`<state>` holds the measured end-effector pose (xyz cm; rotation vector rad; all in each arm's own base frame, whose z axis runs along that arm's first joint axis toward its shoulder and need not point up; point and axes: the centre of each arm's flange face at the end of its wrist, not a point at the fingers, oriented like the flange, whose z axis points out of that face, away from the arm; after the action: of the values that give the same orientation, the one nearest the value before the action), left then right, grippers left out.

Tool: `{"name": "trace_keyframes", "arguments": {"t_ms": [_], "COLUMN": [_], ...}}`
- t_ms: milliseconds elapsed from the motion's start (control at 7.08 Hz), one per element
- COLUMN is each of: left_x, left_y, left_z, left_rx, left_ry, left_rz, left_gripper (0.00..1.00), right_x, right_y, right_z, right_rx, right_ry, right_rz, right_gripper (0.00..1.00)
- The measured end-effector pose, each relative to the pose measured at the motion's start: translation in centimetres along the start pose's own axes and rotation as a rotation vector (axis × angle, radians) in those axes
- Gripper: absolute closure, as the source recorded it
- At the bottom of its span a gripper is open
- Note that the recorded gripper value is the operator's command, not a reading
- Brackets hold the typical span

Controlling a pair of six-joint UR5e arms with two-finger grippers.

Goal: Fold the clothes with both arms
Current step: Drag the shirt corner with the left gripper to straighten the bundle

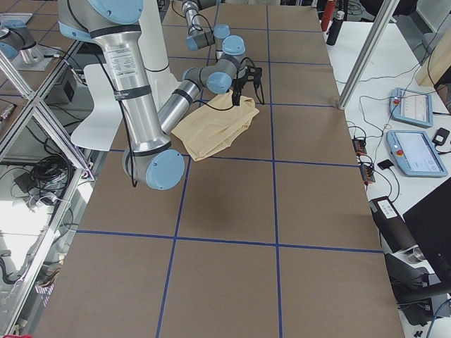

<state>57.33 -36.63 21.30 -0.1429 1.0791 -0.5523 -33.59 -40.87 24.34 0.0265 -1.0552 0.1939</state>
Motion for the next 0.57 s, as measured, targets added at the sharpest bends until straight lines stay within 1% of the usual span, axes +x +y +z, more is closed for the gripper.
{"name": "trace_keyframes", "arguments": {"t_ms": [283, 565], "left_x": [1.0, 2.1], "left_y": [-4.8, -9.5], "left_z": [-1.2, -1.0], "left_rx": [0.073, 0.155], "left_ry": [0.001, -0.003], "left_rz": [-0.012, 0.026], "left_gripper": [1.0, 1.0], "right_x": [0.1, 0.4], "right_y": [-0.2, -0.2], "right_z": [-0.1, -0.1], "right_rx": [0.005, 0.007], "right_ry": [0.001, 0.004], "right_rz": [0.003, 0.007], "right_gripper": [0.0, 0.0]}}
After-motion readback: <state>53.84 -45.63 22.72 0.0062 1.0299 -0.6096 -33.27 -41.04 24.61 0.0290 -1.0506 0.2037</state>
